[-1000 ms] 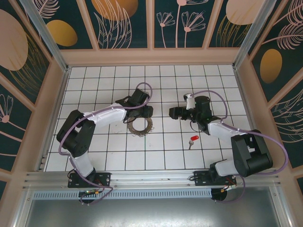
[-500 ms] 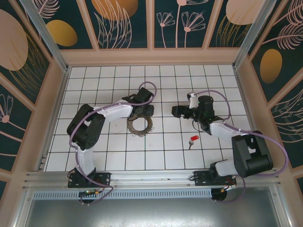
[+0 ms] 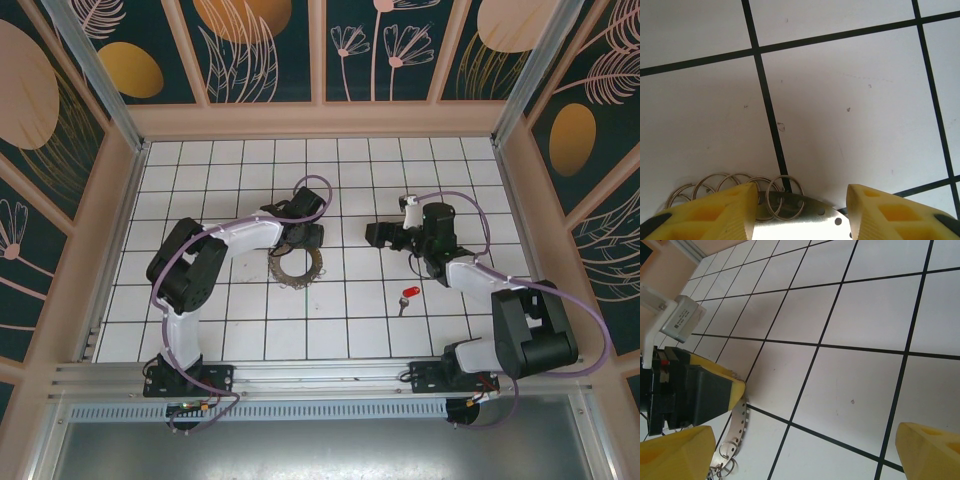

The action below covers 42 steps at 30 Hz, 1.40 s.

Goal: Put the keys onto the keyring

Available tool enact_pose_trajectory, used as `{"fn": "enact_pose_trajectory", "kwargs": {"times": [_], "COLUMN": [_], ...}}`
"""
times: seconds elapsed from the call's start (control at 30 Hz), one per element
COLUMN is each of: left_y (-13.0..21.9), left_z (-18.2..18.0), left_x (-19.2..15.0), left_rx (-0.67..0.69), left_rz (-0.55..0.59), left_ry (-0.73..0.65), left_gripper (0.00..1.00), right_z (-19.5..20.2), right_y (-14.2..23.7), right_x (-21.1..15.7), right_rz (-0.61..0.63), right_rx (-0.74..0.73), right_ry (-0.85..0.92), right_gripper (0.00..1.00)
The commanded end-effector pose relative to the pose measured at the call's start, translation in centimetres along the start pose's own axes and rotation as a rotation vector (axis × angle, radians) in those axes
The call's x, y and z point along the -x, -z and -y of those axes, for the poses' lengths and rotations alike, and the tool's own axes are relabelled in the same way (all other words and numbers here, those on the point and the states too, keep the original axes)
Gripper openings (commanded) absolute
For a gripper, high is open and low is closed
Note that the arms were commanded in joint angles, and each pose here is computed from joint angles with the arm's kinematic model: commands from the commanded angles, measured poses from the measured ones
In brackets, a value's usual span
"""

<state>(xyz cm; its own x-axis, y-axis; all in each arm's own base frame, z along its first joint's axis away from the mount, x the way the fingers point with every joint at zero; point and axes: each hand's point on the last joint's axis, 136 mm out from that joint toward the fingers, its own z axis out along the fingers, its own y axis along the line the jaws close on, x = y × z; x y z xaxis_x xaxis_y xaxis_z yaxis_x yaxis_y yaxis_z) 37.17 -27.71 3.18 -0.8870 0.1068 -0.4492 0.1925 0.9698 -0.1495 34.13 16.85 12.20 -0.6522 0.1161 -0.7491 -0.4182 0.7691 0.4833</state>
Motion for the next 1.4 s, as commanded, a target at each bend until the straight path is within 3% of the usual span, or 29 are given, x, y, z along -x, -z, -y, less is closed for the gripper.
{"fn": "enact_pose_trajectory", "kwargs": {"times": [0.0, 0.67, 1.0, 1.37], "left_y": [-0.5, -1.1, -1.0, 0.1], "left_z": [-0.6, 1.1, 1.2, 2.1], "left_x": [-0.5, -1.3, -1.5, -1.8], "left_rx": [0.026, -0.047, -0.050, -0.089], "left_rz": [-0.022, -0.043, -0.048, -0.053], "left_ry": [0.015, 0.032, 0.025, 0.019], "left_gripper": [0.49, 0.41, 0.26, 0.26], "right_z": [-0.3, 0.1, 0.5, 0.6], "right_y": [0.6, 1.0, 1.2, 1.3], "right_x": [0.7, 1.0, 1.1, 1.3], "right_rz": [0.037, 0.060, 0.069, 0.076], "right_rx": [0.014, -0.002, -0.013, -0.016], "right_ry": [0.006, 0.004, -0.001, 0.000], "right_gripper": [0.93, 0.93, 0.93, 0.94]}}
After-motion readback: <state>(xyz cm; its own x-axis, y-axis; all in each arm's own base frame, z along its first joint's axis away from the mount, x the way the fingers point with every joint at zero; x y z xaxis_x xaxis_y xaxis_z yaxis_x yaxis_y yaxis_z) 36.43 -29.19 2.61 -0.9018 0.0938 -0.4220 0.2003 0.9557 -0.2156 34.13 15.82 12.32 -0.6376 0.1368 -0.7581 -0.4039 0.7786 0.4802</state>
